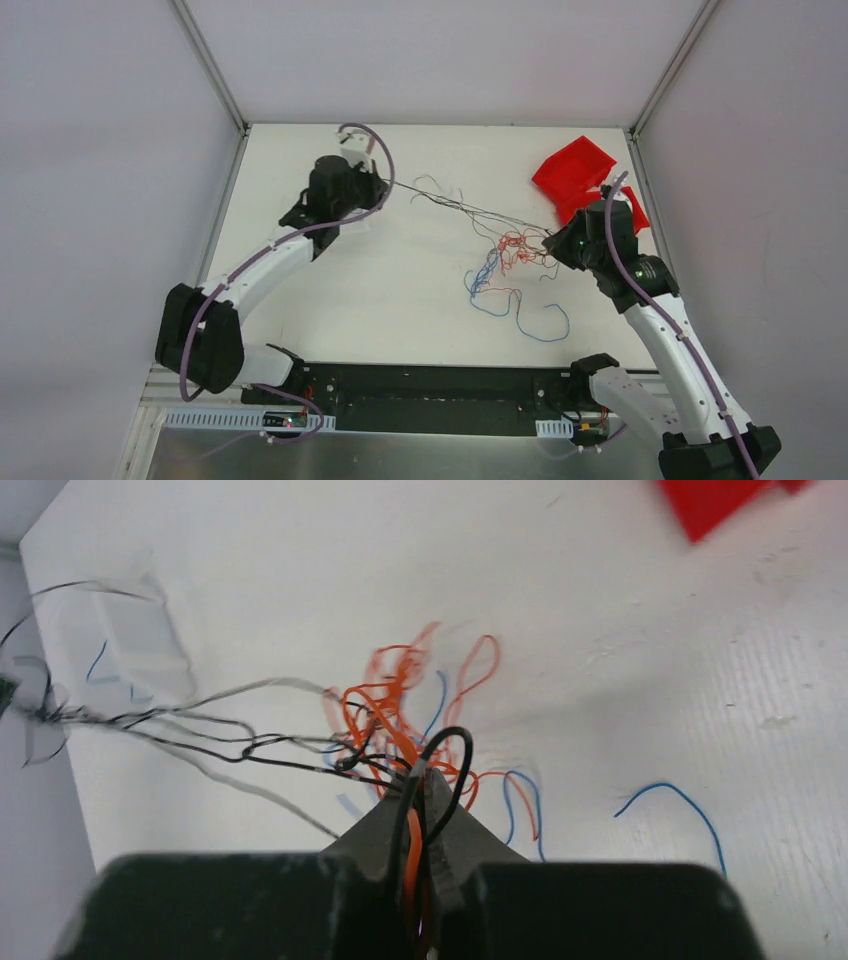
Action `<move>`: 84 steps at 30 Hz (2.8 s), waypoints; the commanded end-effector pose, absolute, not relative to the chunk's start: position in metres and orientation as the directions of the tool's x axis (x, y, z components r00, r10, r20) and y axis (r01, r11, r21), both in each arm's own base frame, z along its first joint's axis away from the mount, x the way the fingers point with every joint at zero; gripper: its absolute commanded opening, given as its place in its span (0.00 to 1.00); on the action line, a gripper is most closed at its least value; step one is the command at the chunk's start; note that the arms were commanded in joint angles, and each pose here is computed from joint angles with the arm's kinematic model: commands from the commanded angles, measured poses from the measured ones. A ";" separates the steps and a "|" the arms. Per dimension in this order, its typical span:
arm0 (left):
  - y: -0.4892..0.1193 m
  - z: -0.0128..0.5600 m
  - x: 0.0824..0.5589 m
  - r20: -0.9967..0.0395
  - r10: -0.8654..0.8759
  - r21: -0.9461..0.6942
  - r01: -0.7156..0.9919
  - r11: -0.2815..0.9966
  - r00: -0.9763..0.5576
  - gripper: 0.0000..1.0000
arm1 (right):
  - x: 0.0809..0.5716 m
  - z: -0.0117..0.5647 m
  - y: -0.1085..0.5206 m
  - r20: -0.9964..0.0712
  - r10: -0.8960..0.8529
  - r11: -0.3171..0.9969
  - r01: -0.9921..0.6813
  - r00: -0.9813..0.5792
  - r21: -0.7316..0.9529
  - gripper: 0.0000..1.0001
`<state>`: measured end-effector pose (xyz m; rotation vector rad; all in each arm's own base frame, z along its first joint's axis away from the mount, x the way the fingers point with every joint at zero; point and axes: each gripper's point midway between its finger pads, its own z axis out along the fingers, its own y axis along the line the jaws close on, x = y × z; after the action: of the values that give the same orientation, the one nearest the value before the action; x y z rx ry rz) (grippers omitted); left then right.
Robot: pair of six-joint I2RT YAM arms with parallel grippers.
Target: Untangle the cables
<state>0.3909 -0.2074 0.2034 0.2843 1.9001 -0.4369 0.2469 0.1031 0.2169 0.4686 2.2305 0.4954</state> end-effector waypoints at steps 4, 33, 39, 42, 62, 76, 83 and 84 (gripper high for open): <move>-0.093 0.221 0.392 -0.876 -0.290 -0.333 0.049 0.942 -0.385 0.00 | 0.250 0.189 0.008 -0.670 0.679 0.697 0.551 -0.301 0.459 0.00; -0.101 0.294 0.357 -0.825 -0.404 -0.514 0.227 0.827 -0.395 0.00 | 0.254 0.179 0.084 -0.543 0.548 0.783 0.163 -0.636 0.600 0.82; -0.121 0.327 0.347 -0.826 -0.400 -0.537 0.343 0.771 -0.397 0.00 | 0.248 0.203 0.148 -0.594 0.320 0.802 -0.123 -0.738 0.585 0.83; -0.124 0.347 0.341 -0.836 -0.399 -0.533 0.380 0.756 -0.377 0.00 | 0.238 0.221 0.203 -0.642 0.195 0.715 -0.341 -0.742 0.611 0.84; -0.123 0.426 0.322 -0.855 -0.427 -0.518 0.430 0.740 -0.294 0.00 | 0.291 0.185 0.399 -0.874 -0.061 0.545 -0.749 -0.483 0.376 0.70; -0.122 0.358 0.339 -0.789 -0.433 -0.587 0.327 0.740 -0.437 0.00 | 0.261 0.443 0.387 -0.895 0.134 0.399 -0.803 -0.426 0.443 0.00; -0.147 0.354 0.338 -0.728 -0.508 -0.681 0.405 0.610 -0.460 0.00 | 0.281 0.474 0.376 -0.842 0.232 0.405 -0.739 -0.487 0.539 0.00; -0.147 0.351 0.337 -0.727 -0.508 -0.683 0.405 0.608 -0.462 0.00 | 0.286 0.465 0.374 -0.831 0.237 0.421 -0.718 -0.503 0.554 0.00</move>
<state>0.3398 -0.1338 0.3235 -0.1392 1.8818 -0.9513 0.2667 0.3763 0.5156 -0.5142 1.5059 1.2542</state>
